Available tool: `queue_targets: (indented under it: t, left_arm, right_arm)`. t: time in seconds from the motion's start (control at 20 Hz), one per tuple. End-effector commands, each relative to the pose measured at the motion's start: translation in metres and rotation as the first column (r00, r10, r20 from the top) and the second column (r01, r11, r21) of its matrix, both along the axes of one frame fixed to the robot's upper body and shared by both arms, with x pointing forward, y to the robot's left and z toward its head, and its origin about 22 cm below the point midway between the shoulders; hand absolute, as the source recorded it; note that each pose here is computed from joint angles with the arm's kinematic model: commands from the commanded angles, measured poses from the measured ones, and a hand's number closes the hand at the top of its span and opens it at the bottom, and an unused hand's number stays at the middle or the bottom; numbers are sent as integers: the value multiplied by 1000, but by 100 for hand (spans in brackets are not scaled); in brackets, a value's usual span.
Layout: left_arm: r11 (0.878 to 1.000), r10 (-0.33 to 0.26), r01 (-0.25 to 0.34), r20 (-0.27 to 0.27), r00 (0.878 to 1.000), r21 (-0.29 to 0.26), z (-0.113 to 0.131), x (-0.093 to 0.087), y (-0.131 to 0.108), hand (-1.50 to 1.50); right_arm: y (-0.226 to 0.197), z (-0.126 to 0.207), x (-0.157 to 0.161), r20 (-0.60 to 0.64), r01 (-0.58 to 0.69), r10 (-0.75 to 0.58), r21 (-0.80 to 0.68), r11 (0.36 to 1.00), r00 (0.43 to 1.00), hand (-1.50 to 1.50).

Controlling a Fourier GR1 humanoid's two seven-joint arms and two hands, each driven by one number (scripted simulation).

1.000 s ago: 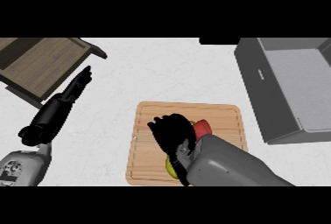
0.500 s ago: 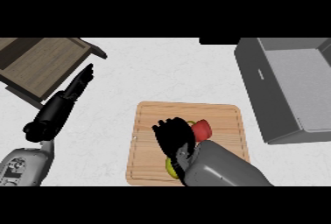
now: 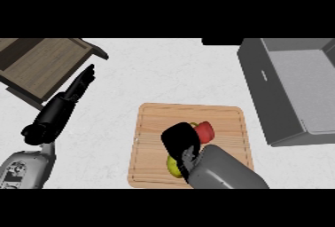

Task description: Pick the pear from the cutting board and place it in the cardboard box

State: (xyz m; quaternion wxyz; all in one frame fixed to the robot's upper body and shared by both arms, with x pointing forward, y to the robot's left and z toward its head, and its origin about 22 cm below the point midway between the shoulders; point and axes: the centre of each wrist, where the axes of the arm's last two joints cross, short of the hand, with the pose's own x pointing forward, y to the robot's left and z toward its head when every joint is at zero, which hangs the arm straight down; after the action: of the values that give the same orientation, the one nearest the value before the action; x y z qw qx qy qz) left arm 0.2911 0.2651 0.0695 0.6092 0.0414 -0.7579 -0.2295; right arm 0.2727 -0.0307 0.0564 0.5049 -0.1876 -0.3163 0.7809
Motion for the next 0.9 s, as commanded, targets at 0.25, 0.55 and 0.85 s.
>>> queue_targets:
  t: [0.25,0.55,0.85]
  left_arm:
    - [1000,-10,10,-4,1000,10,5,-2,3,0]
    - [1000,2,-2,10,1000,3,4,3,-1,0]
    - [999,48,-48,-20,999,-6,-7,-6,13,0]
  right_arm:
    - [-6,-28,-3,130,-143,131,87,986,983,150]
    - [15,-12,-3,252,-210,170,140,968,953,150]
    - [-44,16,-67,355,-670,569,429,606,742,150]
